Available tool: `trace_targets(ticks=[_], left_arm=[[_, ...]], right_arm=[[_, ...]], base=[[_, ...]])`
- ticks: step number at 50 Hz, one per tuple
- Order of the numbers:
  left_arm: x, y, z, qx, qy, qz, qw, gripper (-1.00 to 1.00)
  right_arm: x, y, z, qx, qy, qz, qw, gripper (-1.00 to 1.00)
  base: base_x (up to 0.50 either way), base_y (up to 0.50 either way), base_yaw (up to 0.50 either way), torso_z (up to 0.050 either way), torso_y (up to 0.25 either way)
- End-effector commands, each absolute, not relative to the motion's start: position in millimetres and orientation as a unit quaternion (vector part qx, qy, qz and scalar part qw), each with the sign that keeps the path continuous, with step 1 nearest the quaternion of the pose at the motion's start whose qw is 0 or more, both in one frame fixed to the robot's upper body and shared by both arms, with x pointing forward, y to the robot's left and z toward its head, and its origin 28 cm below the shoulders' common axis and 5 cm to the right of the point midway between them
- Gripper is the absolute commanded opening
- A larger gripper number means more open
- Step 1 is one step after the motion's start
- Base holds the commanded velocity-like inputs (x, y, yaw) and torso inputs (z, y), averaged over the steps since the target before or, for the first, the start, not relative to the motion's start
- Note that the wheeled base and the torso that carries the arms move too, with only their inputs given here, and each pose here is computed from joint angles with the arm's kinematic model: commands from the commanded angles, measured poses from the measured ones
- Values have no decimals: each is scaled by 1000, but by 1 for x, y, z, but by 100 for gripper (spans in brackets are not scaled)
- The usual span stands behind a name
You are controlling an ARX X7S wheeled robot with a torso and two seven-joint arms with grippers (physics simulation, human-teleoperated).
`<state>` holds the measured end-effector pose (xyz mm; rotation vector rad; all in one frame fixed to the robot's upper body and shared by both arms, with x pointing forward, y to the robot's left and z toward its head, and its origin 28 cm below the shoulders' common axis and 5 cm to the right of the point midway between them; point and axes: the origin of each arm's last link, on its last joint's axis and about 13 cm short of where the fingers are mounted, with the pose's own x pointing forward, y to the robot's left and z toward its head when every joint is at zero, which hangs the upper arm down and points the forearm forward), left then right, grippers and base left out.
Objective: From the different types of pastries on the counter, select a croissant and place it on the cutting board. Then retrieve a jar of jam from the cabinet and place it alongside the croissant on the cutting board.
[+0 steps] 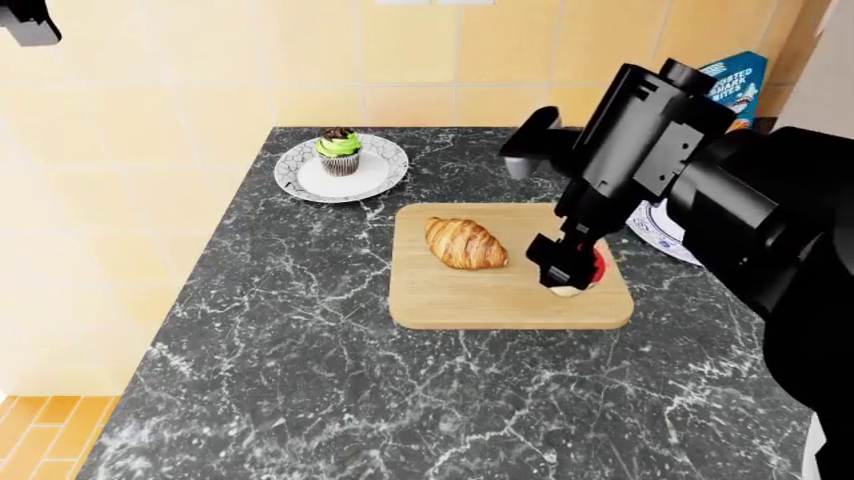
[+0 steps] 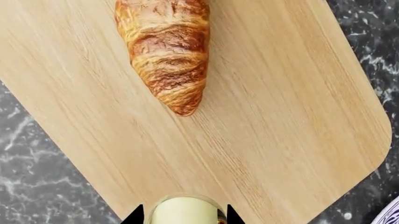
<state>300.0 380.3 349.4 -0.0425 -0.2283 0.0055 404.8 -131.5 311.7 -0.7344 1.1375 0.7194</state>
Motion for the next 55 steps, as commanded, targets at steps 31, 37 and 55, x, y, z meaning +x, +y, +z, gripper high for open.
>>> trace_targets(ticks=[31,37,55], left_arm=[[302,383,343,-20,-107,8,994,100],[303,384,343,-19,-105,9,994,100],[304,384,343,-18,-103,9,994,100]], right_arm=[[417,-128,296,-345,513,318,718,-100],[418,-128,292,-345,515,320,716,-100],[418,-128,288,-349,514,313,719,-100]], base=[[0,0,0,0,0],[0,0,0,0,0],[0,0,0,0,0]])
